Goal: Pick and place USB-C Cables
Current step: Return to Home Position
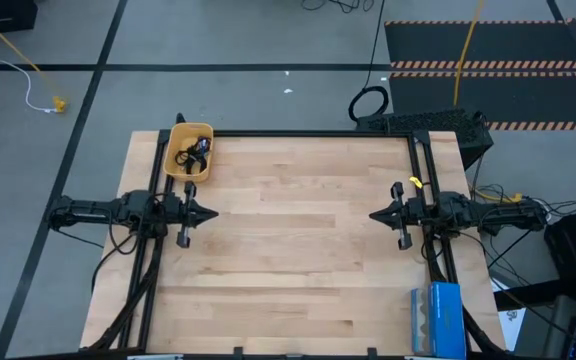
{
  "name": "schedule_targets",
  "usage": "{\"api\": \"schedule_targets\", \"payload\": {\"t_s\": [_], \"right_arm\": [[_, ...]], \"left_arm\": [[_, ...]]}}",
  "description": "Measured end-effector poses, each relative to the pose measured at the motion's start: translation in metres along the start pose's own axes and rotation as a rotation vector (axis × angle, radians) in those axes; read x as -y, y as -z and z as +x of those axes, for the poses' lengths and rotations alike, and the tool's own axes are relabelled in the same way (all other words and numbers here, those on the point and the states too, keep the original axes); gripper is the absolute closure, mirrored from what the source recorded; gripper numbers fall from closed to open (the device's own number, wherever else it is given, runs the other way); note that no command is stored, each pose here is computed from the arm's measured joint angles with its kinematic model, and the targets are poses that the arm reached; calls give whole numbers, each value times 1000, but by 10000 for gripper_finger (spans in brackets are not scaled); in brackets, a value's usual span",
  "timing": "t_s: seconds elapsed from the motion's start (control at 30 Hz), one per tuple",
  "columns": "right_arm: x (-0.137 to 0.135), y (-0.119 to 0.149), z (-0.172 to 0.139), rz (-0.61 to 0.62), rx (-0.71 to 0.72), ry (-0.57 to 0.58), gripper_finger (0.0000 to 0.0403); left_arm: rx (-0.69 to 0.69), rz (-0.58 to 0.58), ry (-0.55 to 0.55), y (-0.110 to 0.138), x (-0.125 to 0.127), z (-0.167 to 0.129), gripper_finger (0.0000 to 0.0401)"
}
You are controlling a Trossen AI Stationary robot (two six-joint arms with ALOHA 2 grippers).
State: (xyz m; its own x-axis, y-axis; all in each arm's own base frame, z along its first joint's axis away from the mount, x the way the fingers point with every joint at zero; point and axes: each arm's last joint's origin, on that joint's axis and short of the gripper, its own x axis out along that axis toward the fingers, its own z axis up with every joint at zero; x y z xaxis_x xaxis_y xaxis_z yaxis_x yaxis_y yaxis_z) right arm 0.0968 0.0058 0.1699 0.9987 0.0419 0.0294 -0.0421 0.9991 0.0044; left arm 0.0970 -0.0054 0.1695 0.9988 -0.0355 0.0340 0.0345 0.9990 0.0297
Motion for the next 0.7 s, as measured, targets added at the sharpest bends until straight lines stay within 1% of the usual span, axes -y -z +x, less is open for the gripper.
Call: {"api": "schedule_targets", "payload": {"t_s": [0.23, 0.4, 0.57, 0.7], "right_arm": [[0, 0, 0, 0, 1, 0, 403], [0, 0, 0, 0, 2, 0, 403], [0, 0, 0, 0, 2, 0, 403], [0, 0, 0, 0, 2, 0, 403]], "left_arm": [[5, -11, 2, 0, 0, 0, 377], [2, -16, 3, 0, 0, 0, 375], [2, 27, 2, 0, 0, 0, 375], [2, 15, 3, 0, 0, 0, 375]]}}
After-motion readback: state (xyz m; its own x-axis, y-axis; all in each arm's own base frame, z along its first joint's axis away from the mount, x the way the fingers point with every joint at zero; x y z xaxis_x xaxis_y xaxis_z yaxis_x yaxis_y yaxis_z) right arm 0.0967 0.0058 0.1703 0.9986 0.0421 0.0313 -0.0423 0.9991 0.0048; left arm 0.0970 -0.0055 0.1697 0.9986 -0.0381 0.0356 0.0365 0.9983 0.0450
